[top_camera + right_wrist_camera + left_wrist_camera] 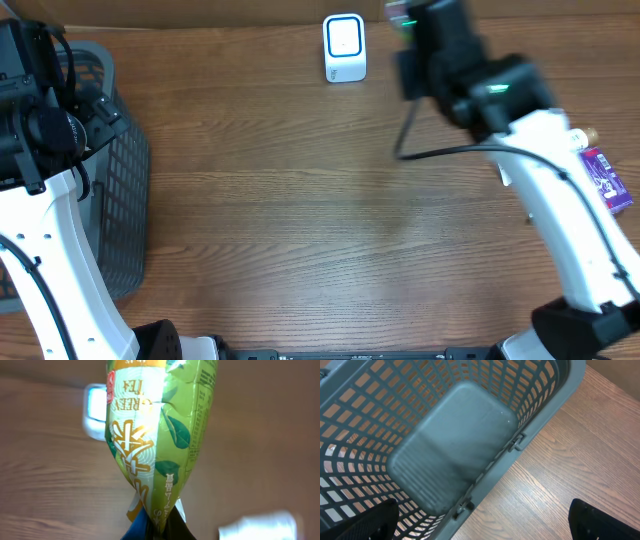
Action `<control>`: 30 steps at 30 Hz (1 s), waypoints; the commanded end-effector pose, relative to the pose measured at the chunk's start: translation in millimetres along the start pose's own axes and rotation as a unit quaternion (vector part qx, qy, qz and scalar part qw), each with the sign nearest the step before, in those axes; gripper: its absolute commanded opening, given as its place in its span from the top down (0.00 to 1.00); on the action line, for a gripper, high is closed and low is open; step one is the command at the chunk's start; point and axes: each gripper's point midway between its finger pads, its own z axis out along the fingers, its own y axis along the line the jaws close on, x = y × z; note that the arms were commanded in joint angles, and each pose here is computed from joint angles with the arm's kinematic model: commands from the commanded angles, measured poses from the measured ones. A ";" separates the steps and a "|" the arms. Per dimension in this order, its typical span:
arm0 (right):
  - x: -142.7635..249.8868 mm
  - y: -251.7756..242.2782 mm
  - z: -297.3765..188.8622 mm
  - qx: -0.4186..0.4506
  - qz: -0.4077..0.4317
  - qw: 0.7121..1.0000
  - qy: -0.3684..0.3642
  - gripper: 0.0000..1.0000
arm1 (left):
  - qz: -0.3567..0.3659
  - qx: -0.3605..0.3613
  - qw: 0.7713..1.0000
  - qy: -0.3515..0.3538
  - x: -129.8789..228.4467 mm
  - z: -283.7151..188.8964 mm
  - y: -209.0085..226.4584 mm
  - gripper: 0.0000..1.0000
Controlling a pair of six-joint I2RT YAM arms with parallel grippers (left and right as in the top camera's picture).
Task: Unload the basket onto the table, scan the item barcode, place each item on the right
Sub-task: 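Carry the pouch to the table's right side and release it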
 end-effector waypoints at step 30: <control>178.7 -197.8 178.8 0.200 0.482 0.851 0.053 0.78 | -0.004 -0.001 1.000 0.003 0.2 3.0 -2.0 0.00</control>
